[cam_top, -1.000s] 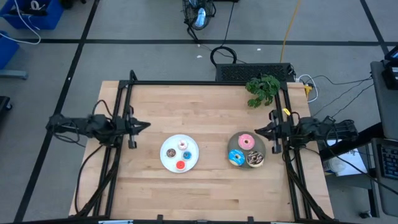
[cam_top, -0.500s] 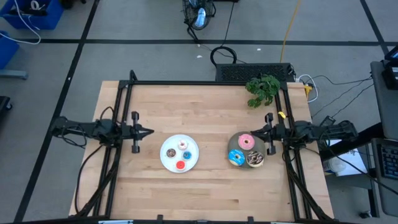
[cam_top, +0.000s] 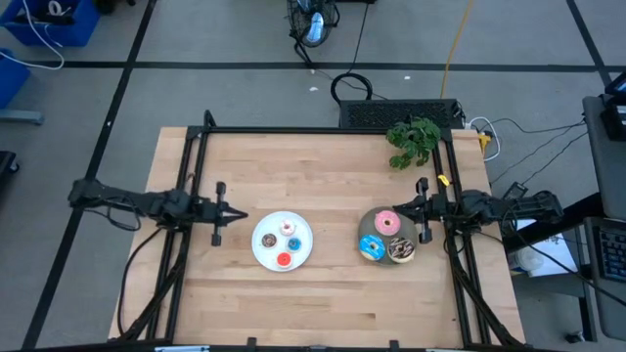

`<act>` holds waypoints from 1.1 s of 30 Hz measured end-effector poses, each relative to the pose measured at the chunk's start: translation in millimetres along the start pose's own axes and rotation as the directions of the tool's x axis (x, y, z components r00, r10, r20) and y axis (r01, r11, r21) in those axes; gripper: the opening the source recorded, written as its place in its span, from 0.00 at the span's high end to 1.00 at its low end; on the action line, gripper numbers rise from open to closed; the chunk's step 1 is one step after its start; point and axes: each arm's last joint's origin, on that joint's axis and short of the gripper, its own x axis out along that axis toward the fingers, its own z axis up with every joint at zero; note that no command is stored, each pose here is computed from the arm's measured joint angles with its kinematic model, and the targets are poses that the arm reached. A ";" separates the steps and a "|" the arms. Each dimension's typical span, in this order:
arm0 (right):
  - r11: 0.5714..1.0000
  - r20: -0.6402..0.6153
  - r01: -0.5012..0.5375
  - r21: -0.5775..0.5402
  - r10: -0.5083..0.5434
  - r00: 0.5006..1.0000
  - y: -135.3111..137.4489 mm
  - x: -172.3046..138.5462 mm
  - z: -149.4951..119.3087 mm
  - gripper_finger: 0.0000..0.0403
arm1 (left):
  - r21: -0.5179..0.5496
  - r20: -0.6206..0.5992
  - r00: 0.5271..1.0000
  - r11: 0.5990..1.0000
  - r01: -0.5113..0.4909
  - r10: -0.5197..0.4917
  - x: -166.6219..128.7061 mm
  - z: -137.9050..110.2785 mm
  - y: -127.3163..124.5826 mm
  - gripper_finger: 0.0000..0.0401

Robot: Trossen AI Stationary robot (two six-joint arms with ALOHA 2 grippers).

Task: Pick & Place donuts
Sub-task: Return to Home Position

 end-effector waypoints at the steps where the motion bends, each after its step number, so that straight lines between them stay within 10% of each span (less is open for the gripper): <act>1: 1.000 0.001 0.001 0.001 -0.001 1.000 0.0 0.0 0.1 1.00 | 0.000 -0.004 1.000 1.000 0.000 0.000 1.0 -0.4 -0.2 1.00; 33: 1.000 0.008 0.000 0.016 0.000 1.000 0.0 0.0 0.7 1.00 | 0.037 0.163 0.987 0.999 0.003 -0.009 -11.1 10.3 6.3 1.00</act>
